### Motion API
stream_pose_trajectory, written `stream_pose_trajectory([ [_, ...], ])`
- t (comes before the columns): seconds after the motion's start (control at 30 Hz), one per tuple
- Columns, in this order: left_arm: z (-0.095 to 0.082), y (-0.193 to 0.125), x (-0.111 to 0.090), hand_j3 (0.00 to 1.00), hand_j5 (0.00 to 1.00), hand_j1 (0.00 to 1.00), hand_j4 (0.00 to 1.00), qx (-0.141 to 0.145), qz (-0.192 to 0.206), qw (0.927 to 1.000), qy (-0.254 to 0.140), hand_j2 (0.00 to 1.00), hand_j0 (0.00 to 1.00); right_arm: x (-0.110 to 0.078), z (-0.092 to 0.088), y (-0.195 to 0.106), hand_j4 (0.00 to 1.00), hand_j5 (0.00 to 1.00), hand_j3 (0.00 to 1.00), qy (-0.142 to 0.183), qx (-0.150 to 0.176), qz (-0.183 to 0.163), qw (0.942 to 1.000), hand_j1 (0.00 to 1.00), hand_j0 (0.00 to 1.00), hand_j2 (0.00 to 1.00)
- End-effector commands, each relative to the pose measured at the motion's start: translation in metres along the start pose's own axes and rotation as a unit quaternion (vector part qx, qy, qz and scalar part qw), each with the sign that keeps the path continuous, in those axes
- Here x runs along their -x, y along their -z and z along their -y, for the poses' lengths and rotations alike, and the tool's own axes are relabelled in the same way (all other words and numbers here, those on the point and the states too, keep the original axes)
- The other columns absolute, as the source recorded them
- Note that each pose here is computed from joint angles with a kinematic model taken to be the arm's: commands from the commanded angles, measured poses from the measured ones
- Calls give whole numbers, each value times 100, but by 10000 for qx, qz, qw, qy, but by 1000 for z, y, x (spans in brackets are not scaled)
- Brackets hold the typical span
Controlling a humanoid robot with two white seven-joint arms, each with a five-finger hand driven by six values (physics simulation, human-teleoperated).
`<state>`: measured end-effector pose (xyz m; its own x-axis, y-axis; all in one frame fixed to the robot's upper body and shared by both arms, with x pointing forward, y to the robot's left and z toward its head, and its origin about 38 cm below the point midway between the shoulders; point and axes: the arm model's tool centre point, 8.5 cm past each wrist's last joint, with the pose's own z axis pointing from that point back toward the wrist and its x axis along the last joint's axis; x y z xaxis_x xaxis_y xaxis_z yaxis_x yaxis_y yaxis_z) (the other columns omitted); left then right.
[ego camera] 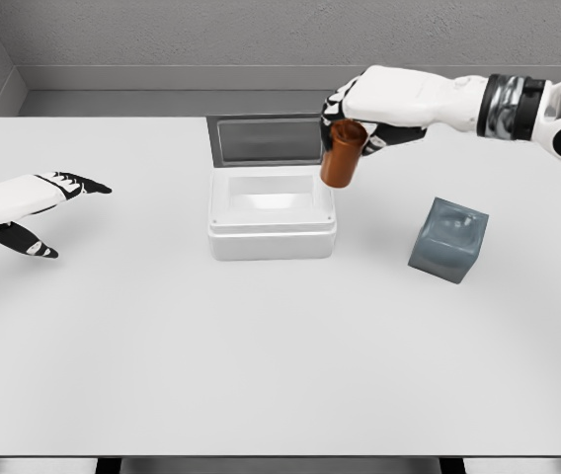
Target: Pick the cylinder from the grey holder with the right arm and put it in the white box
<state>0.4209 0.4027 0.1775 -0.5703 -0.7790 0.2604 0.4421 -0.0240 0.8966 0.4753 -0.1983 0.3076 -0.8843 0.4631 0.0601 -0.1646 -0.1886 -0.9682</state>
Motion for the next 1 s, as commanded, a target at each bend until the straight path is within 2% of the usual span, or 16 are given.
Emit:
stream_pose_trajectory([
  [0.0,-1,-1,0,100,100,100,100,-23,-2,10000,-26,100,100,-2,-6,11,43,43,43,109,-28,79,9999,43,43,43],
  [0.4,-1,-1,1,100,100,100,100,-21,-9,10000,-30,100,100,-1,-8,34,43,43,43,178,-154,149,9996,43,43,43],
  [0.43,-1,-1,1,100,100,100,100,-21,-9,10000,-30,100,100,5,-10,34,68,68,68,242,-172,71,9995,68,68,68],
  [0.47,-1,-1,1,100,100,100,100,-21,-9,10000,-30,100,100,8,-8,38,100,100,100,319,-166,-7,9994,100,100,100],
  [0.87,-1,-1,1,100,100,100,100,-21,-9,10000,-30,100,100,5,-6,35,100,100,100,229,-158,49,9996,100,100,100],
  [0.9,-1,-1,1,100,100,100,100,-21,-9,10000,-30,100,100,0,1,30,100,100,100,105,-120,89,9998,100,100,100],
  [0.97,-1,-1,1,100,100,100,100,-21,-9,10000,-30,100,100,-4,15,-9,100,100,100,-272,-28,14,9996,100,100,100],
])
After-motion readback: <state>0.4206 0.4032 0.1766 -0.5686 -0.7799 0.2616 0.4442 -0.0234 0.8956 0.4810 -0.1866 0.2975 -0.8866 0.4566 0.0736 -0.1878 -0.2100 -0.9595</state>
